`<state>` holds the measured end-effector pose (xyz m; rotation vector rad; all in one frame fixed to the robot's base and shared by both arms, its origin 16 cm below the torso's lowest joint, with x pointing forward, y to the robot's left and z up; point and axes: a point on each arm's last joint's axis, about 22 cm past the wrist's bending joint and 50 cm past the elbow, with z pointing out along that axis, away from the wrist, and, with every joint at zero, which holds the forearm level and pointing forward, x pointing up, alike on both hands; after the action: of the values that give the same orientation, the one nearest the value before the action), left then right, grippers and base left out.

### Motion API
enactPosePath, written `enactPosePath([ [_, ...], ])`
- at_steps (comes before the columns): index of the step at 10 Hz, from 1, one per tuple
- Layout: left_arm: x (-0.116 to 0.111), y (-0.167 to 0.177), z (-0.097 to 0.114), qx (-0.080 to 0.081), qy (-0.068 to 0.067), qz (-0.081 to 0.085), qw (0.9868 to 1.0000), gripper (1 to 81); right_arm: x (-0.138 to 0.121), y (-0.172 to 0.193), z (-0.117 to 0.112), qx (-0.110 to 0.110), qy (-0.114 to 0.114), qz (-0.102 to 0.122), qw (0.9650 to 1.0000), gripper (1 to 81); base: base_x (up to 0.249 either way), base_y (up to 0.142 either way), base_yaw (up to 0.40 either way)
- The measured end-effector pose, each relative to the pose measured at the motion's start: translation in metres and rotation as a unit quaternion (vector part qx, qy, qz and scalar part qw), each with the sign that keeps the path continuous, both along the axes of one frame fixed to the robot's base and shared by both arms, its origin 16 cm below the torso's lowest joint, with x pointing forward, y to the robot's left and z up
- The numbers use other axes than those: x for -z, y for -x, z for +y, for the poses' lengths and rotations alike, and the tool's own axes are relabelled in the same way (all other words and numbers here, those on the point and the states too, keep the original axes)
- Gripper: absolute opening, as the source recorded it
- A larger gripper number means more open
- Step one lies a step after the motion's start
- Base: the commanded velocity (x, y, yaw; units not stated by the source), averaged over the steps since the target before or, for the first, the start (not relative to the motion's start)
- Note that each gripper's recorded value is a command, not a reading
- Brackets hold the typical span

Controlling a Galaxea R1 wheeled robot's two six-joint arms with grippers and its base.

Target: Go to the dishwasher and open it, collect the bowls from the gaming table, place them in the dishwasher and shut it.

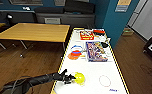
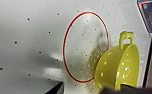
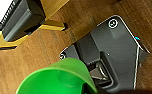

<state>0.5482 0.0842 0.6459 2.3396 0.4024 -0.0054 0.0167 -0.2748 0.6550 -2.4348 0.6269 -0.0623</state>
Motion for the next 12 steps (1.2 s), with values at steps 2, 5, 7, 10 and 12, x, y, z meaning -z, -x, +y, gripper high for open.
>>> enactPosePath([
  [2, 0.003, -0.009, 0.001, -0.023, -0.004, 0.017, 0.9996, 81.1, 0.000, 0.000, 0.000, 0.000, 0.000, 0.000, 1.0000, 1.0, 0.000, 0.000, 0.000],
  [5, 0.004, -0.015, -0.002, -0.027, -0.010, 0.016, 0.9995, 1.0, 0.001, -0.007, 0.000, 0.001, 0.000, -0.006, 1.0000, 1.0, 0.000, 0.000, 0.000],
  [7, 0.021, -0.003, 0.006, -0.010, -0.029, 0.005, 0.9995, 1.0, 0.001, -0.010, 0.000, 0.000, 0.000, -0.008, 1.0000, 1.0, 0.000, 0.000, 0.000],
  [10, 0.017, 0.004, 0.004, 0.017, -0.032, -0.010, 0.9993, 1.0, 0.002, -0.009, 0.000, 0.000, 0.000, -0.006, 1.0000, 1.0, 0.000, 0.000, 0.000],
  [12, 0.009, 0.012, 0.009, 0.035, -0.030, -0.011, 0.9989, 1.0, 0.002, -0.009, 0.001, 0.000, -0.001, -0.006, 1.0000, 1.0, 0.000, 0.000, 0.000],
])
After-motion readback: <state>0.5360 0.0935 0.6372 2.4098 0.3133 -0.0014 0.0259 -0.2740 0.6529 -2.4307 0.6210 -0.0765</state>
